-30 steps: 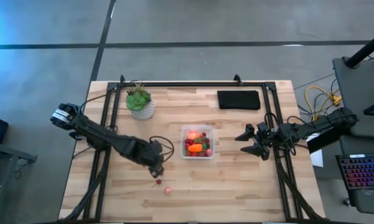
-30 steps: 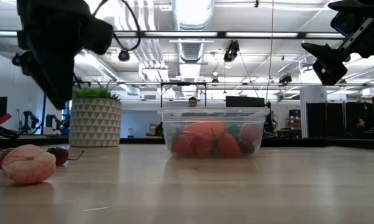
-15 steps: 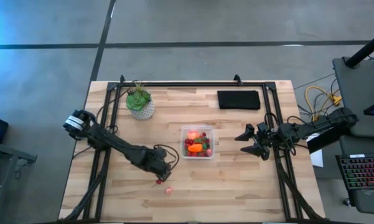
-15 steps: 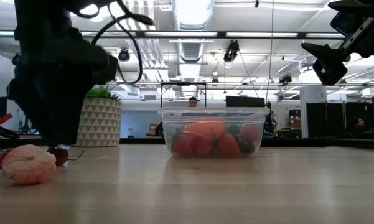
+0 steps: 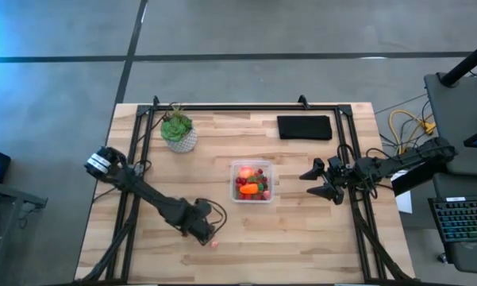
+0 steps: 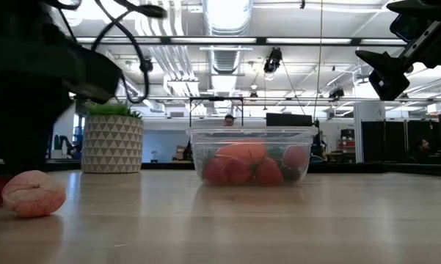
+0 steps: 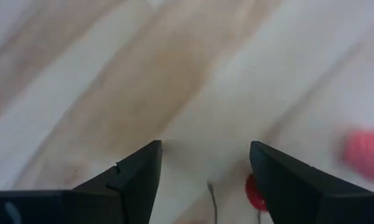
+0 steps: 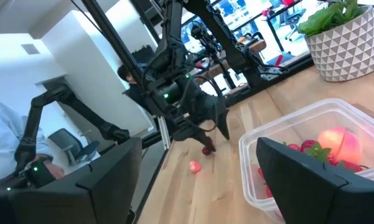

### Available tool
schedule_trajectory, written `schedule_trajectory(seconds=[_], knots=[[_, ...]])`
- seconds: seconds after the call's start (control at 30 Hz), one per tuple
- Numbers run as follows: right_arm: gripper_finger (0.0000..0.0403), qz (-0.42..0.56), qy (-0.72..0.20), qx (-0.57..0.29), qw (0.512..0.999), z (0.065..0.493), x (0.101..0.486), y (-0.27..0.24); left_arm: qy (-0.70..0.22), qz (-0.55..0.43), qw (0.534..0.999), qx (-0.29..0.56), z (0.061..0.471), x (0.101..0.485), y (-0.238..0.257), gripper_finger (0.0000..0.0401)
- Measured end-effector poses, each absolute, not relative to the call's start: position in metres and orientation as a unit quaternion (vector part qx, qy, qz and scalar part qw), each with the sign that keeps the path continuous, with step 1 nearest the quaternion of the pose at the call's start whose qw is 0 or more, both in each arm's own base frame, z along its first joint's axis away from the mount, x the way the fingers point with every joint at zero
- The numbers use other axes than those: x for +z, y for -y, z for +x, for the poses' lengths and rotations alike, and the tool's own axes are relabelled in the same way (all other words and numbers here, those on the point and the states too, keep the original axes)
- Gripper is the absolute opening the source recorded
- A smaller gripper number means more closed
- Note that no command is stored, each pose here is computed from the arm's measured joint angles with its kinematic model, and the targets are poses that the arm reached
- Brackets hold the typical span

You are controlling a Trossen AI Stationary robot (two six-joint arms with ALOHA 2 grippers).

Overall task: Pick and placing Produce into tupperware
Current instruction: Put the red cherry into the transparent container

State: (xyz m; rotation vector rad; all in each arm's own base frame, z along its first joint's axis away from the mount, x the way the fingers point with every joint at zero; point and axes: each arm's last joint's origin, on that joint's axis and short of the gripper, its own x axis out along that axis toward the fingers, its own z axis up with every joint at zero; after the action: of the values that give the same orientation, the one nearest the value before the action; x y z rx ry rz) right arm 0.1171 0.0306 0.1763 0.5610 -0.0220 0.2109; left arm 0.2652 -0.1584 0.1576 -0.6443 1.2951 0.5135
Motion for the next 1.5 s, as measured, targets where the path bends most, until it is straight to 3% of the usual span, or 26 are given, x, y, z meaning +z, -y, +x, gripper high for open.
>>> schedule_trajectory(seconds=[0.23, 0.37, 0.5, 1.07, 1.5], knots=[[0.0309, 0.276, 0.011, 0.104, 0.955, 0.117, 0.176, -0.031, -0.567, -0.263, 0.765, 0.153, 0.237, 0.191, 0.180, 0.0221], [0.0310, 0.276, 0.011, 0.104, 0.955, 0.117, 0.176, -0.031, -0.566, -0.271, 0.765, 0.144, 0.216, 0.201, 0.188, 0.0221], [0.0307, 0.276, 0.011, 0.104, 0.955, 0.117, 0.176, -0.031, -0.576, -0.267, 0.754, 0.167, 0.210, 0.194, 0.189, 0.0221], [0.0308, 0.277, 0.011, 0.104, 0.955, 0.117, 0.176, -0.031, -0.644, -0.172, 0.735, 0.122, 0.216, 0.161, 0.197, 0.0219], [0.0309, 0.276, 0.011, 0.104, 0.955, 0.117, 0.176, -0.031, -0.638, -0.170, 0.740, 0.128, 0.217, 0.161, 0.196, 0.0104]])
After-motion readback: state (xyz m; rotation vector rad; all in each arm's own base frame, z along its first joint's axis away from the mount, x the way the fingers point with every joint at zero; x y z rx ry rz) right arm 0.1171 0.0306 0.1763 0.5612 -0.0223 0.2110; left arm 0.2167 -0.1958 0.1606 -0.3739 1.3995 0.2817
